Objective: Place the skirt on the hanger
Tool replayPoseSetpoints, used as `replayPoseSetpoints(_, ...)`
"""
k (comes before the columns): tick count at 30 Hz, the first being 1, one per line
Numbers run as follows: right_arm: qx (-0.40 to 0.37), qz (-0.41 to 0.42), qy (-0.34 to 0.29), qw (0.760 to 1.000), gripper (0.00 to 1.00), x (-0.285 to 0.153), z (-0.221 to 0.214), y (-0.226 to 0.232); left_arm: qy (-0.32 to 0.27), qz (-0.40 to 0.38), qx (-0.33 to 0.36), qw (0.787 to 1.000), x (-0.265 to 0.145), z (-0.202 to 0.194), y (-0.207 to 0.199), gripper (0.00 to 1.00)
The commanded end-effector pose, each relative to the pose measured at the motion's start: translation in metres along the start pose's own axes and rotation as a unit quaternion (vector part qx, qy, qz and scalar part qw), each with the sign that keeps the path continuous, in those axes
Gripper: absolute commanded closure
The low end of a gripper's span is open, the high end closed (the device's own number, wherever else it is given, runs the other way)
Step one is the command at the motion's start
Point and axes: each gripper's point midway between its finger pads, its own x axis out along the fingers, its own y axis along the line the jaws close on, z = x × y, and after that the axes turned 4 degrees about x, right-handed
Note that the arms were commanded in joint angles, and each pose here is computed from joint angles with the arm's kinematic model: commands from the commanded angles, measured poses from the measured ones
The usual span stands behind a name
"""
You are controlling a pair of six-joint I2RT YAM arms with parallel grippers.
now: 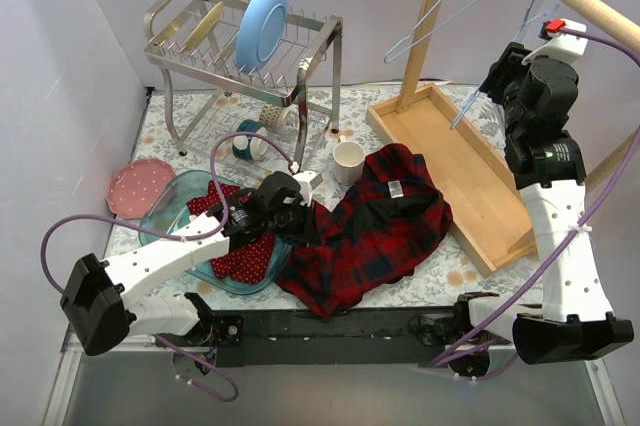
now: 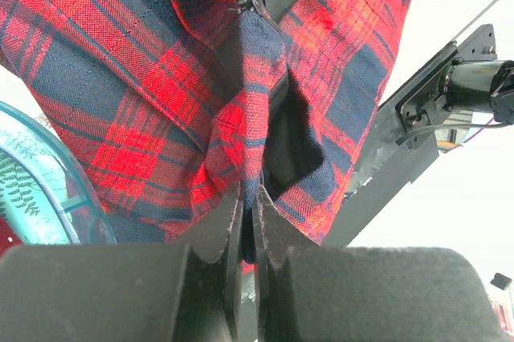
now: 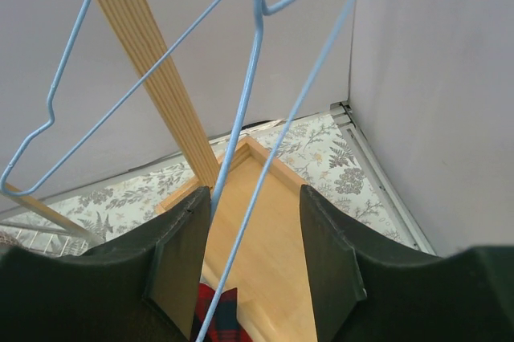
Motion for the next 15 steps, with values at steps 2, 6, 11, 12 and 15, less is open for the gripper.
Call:
replayPoseSetpoints(2, -0.012, -0.01, -0.026, 1.0, 0.47, 0.002, 0.014, -0.007, -0.021, -0.019, 0.009, 1.0, -0.009, 0.006, -0.006, 1.0)
replayPoseSetpoints(6, -0.012, 0.004, -0.001, 1.0, 0.52, 0.013, 0.004, -0.002, -0.02, -0.019, 0.009, 1.0, -0.009, 0.005, -0.006, 1.0)
replayPoseSetpoints(11, -0.02, 0.015, 0.007, 1.0, 0.59, 0.026, 0.004, 0.002, -0.022, -0.021, 0.009, 0.999, -0.01, 0.004, -0.006, 1.0)
replayPoseSetpoints(12, -0.022, 0.017, 0.007, 1.0, 0.59, 0.029, 0.005, 0.004, -0.022, -0.021, 0.009, 0.999, -0.01, 0.003, -0.005, 1.0)
replayPoseSetpoints(15, -0.025, 0.024, 0.006, 0.999, 0.64, 0.033, 0.008, 0.006, -0.023, -0.021, 0.01, 0.999, -0.011, 0.003, -0.005, 1.0)
